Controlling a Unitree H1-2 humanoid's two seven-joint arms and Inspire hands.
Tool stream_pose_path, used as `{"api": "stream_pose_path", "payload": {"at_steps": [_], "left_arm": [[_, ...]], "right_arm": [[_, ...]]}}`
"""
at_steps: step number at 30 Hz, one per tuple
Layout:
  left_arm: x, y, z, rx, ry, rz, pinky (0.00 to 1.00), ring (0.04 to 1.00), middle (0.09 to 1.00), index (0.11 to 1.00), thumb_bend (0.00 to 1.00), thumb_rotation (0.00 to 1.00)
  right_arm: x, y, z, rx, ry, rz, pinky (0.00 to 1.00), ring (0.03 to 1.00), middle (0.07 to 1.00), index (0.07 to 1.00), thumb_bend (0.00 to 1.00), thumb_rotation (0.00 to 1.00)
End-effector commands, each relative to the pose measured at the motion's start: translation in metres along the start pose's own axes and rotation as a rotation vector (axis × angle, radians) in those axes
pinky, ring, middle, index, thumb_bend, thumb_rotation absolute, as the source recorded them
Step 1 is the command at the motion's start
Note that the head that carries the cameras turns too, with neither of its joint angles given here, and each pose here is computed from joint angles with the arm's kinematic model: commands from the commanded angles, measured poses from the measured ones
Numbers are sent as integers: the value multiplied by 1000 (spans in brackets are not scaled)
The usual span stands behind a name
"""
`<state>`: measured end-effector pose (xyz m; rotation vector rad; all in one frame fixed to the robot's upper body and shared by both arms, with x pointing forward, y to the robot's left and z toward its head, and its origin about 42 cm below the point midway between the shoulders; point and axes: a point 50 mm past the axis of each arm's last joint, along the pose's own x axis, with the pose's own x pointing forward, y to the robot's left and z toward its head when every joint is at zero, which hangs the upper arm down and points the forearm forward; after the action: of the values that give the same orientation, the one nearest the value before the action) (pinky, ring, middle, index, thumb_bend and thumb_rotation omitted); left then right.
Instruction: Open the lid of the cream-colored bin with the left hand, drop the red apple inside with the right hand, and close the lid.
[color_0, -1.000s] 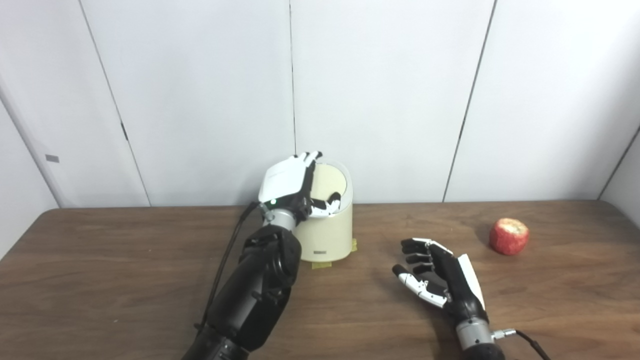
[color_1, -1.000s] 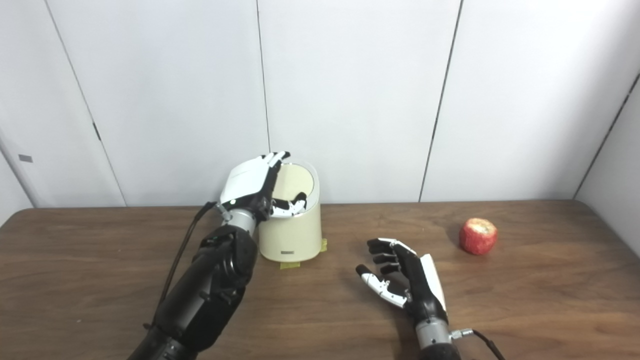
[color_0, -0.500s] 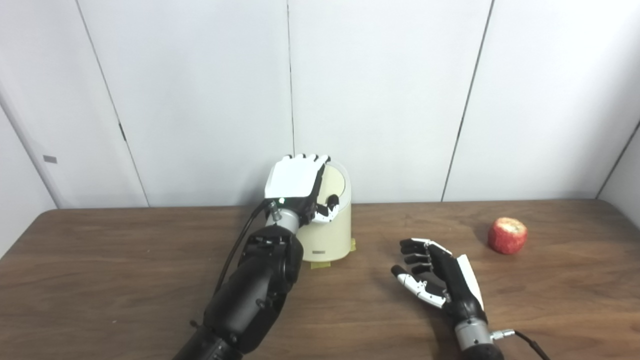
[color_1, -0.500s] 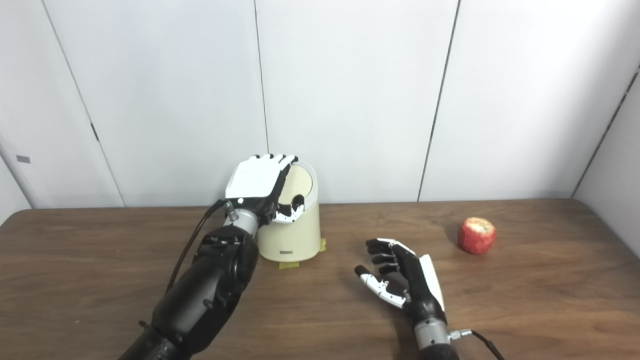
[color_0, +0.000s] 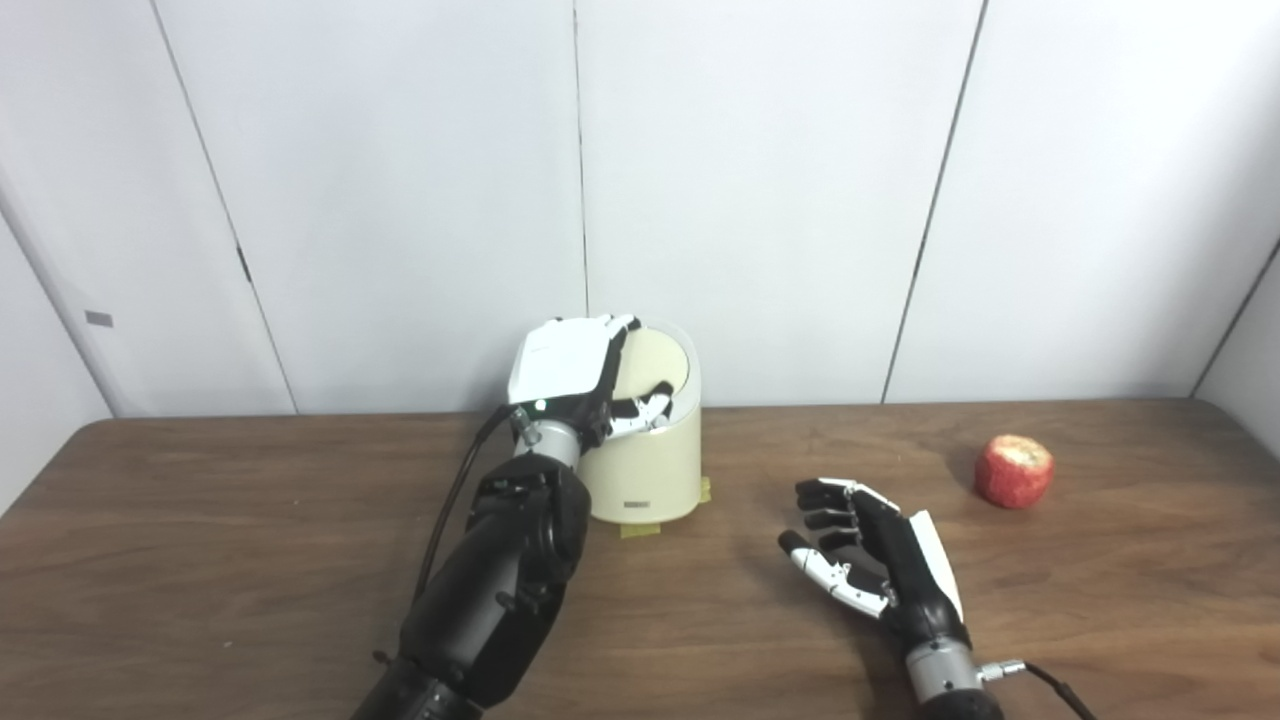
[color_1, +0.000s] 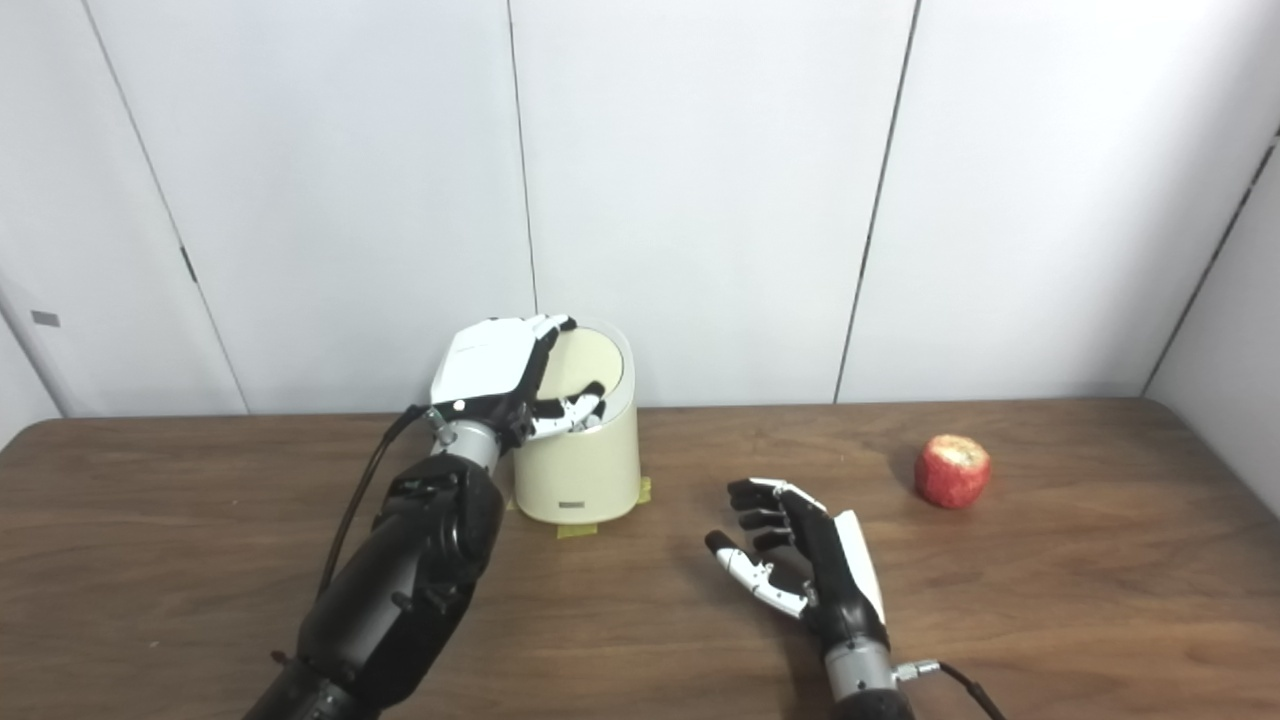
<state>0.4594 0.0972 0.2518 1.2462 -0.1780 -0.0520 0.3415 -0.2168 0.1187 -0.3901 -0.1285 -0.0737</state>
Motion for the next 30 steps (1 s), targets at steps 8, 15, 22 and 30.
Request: {"api": "stream_pose_path", "payload": {"at_steps": [8, 15, 22, 30], "left_arm": [[4, 16, -2, -7, -7, 73, 976, 905, 885, 875, 343, 518], [5, 15, -5, 1, -1, 70, 981, 901, 883, 879, 361, 483], [6, 15, -9, 7, 7, 59, 992, 907, 887, 876, 360, 449], [7, 12, -15, 39, 6, 55, 974, 892, 876, 871, 401, 274]], "right_arm": [[3, 0, 8, 9, -41, -8, 573, 657, 687, 671, 285, 253], [3, 0, 8, 7, -36, -8, 582, 662, 688, 670, 290, 265], [4, 0, 7, -18, -53, -7, 569, 652, 680, 667, 284, 234], [3, 1, 8, 8, -36, -4, 579, 662, 687, 670, 285, 242]]}}
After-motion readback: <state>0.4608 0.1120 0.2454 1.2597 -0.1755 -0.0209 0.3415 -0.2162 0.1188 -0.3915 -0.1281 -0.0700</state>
